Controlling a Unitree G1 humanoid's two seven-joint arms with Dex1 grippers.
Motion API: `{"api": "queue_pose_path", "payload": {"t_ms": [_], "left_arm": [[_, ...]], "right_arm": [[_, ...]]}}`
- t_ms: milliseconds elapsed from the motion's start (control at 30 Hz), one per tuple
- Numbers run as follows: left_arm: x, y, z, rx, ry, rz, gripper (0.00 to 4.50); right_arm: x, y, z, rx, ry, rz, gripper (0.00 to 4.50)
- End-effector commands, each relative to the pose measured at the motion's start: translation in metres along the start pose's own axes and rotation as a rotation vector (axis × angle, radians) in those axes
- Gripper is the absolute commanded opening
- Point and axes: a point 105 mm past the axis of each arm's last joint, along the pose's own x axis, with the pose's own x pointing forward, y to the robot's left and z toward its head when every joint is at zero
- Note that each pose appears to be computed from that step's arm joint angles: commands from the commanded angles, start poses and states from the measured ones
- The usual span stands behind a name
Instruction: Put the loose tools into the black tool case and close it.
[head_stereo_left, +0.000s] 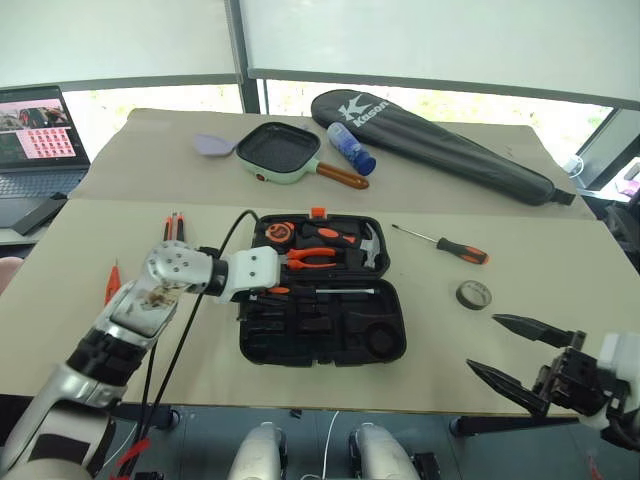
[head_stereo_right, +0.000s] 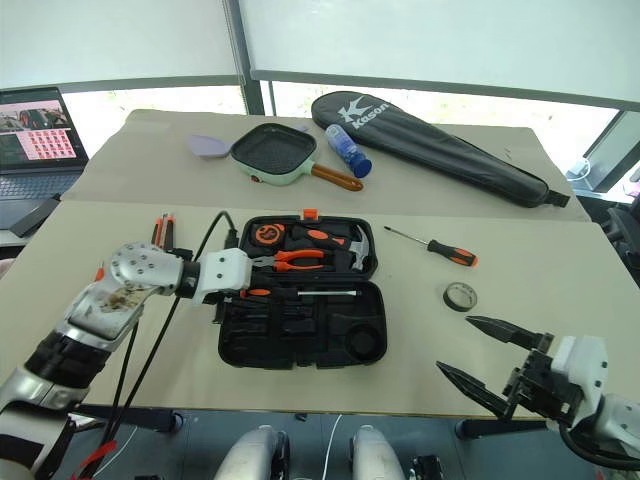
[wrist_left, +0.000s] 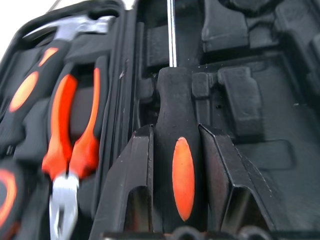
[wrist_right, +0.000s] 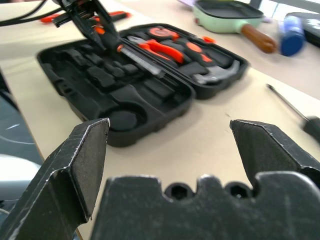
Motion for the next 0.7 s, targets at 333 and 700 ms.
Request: {"api": "queue_pose_path", "payload": {"t_ms": [333,700], "left_arm": [[0.010,0.002,-0.018,0.031,0.101,0.020,0.87],[0.005,0.018,0.021,-0.004,-0.187,0.176,3.89]], "right_arm": [[0.003,0.002,0.017,-0.057,-0.065,0.009,4.50],[0.011,0.005,0.017,-0.025,-0.067,0.055,4.50]]}}
